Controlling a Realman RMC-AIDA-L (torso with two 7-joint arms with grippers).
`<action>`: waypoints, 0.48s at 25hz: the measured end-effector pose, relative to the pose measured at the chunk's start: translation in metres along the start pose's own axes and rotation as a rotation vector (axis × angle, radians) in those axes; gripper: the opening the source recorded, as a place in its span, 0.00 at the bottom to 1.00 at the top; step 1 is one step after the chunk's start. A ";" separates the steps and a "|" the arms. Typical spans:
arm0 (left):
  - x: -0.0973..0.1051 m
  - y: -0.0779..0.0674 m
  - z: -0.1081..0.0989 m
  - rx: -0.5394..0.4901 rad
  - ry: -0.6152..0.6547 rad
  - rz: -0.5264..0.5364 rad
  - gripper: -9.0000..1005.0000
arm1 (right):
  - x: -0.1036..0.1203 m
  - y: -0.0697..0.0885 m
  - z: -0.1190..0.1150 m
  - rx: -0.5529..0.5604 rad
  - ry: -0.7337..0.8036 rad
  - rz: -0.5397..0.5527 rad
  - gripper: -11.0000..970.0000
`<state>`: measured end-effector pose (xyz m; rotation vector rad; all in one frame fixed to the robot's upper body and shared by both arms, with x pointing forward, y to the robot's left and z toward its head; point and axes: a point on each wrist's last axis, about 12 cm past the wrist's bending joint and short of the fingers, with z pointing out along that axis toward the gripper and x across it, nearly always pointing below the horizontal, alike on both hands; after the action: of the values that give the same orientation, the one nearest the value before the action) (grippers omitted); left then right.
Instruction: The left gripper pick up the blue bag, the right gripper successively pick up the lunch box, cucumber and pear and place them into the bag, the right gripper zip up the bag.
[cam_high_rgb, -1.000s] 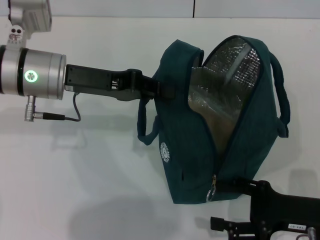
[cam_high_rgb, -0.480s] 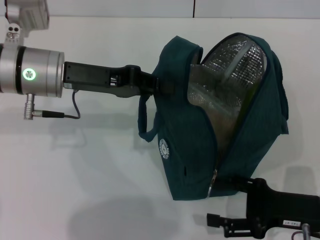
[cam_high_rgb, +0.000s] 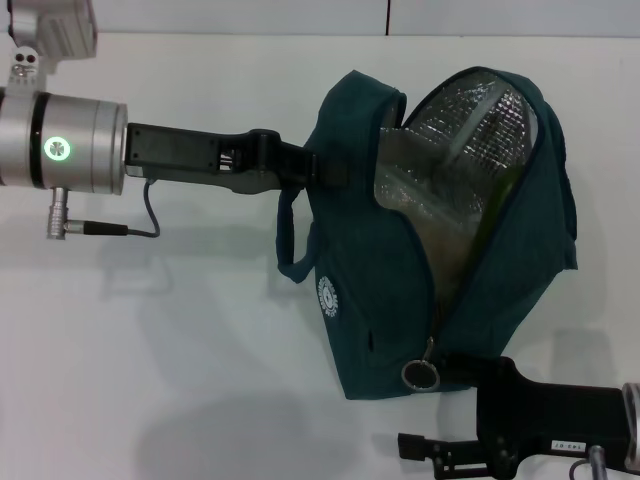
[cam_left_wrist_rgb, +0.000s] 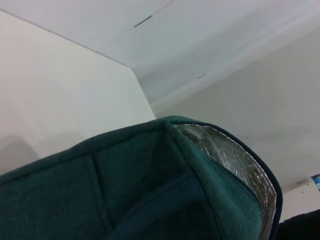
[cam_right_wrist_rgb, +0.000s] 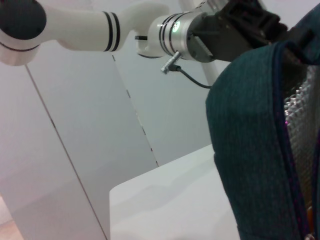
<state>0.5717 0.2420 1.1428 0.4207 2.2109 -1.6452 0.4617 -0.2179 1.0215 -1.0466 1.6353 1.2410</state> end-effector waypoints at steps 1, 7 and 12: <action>0.000 0.000 0.000 0.000 0.001 0.000 0.06 | 0.000 0.000 -0.001 0.005 -0.002 0.003 0.84; 0.000 0.000 -0.001 -0.001 -0.001 -0.001 0.06 | 0.002 0.000 -0.003 0.018 -0.002 0.009 0.83; 0.001 0.001 -0.001 -0.002 -0.003 -0.002 0.06 | 0.003 -0.003 -0.004 0.045 -0.005 0.013 0.74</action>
<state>0.5713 0.2433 1.1423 0.4159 2.2109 -1.6437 0.4627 -0.2227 1.0190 -1.0060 1.6606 1.2088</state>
